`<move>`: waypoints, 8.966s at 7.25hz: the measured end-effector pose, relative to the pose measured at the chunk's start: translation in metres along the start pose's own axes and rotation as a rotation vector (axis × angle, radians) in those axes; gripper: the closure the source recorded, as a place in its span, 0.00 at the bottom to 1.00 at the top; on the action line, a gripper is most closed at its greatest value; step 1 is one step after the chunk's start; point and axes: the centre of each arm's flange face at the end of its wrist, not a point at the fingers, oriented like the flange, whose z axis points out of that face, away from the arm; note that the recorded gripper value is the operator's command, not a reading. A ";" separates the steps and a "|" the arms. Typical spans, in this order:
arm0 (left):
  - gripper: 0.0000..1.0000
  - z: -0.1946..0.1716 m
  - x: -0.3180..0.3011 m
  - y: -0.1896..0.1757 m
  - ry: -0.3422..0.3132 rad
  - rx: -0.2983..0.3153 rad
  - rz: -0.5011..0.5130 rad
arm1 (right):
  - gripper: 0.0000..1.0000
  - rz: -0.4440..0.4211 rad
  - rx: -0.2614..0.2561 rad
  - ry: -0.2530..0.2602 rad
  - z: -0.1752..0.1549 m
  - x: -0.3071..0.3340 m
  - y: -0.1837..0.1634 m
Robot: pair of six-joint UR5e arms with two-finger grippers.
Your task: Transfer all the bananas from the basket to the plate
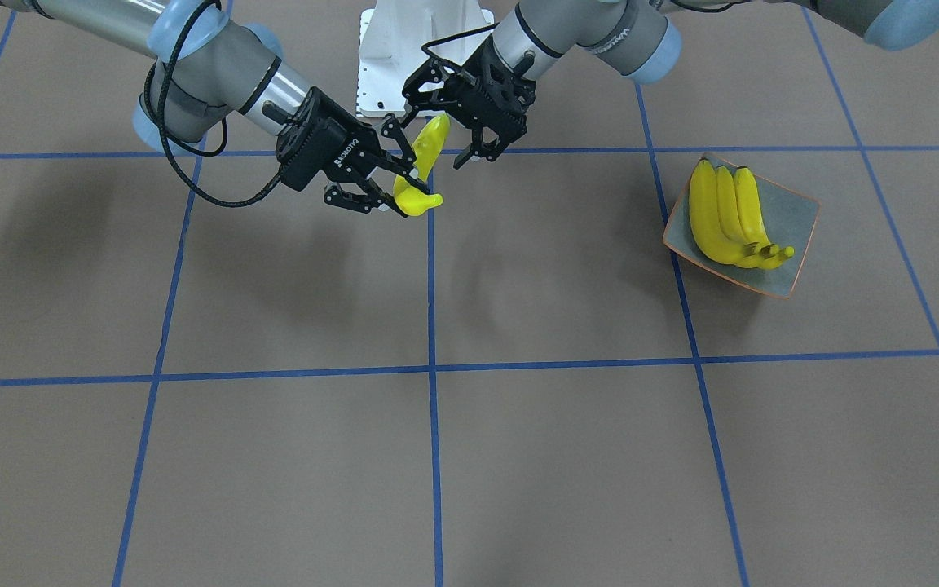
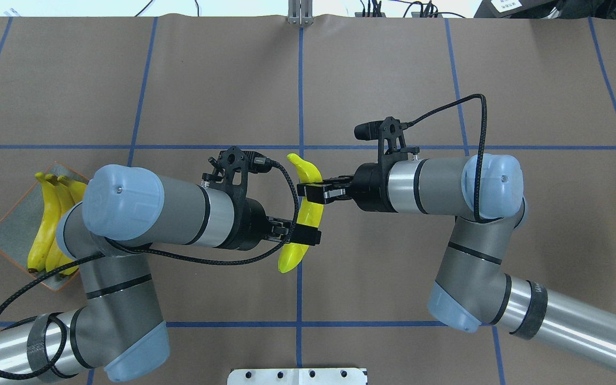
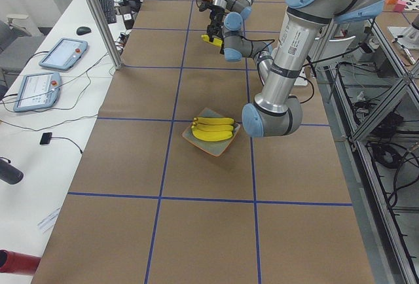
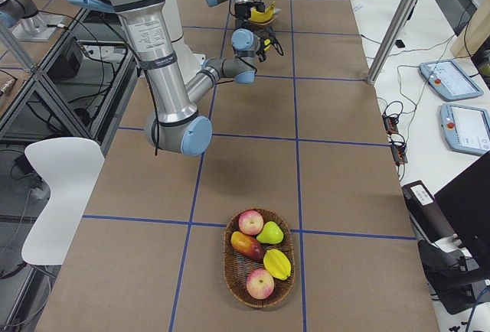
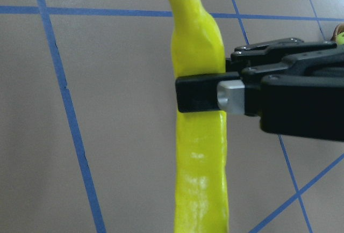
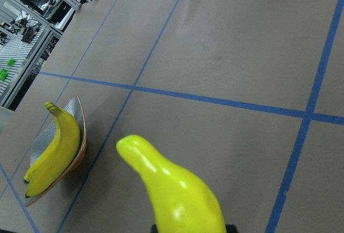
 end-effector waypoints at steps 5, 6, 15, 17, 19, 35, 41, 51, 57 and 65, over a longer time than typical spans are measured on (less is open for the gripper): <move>1.00 0.005 0.003 -0.002 0.000 -0.001 -0.017 | 1.00 -0.009 0.004 -0.034 -0.002 -0.019 0.003; 1.00 0.004 0.003 -0.002 0.002 0.000 -0.023 | 0.01 -0.009 0.003 -0.036 -0.002 -0.020 0.004; 1.00 -0.061 -0.058 -0.018 -0.340 -0.042 -0.207 | 0.00 0.015 0.116 0.053 -0.050 0.051 0.038; 1.00 -0.119 -0.129 -0.018 -0.446 -0.041 -0.218 | 0.00 0.026 0.131 0.151 -0.066 0.094 0.053; 1.00 -0.187 -0.218 -0.025 -0.545 -0.060 -0.224 | 0.00 0.034 0.143 0.234 -0.088 0.134 0.054; 1.00 -0.209 -0.401 0.049 -0.714 -0.242 -0.275 | 0.00 0.050 0.184 0.330 -0.106 0.175 0.048; 0.00 -0.194 -0.397 0.057 -0.709 -0.265 -0.272 | 0.00 0.048 0.194 0.334 -0.106 0.175 0.048; 0.00 -0.273 -0.347 -0.002 -0.544 -0.160 -0.145 | 0.00 0.114 0.049 0.454 -0.243 0.267 0.006; 0.00 -0.343 -0.409 -0.068 -0.669 -0.229 -0.053 | 0.00 -0.005 -0.254 0.694 -0.386 0.356 -0.053; 0.00 -0.380 -0.480 -0.063 -0.594 -0.243 -0.260 | 0.00 0.116 -0.489 0.691 -0.438 0.378 -0.039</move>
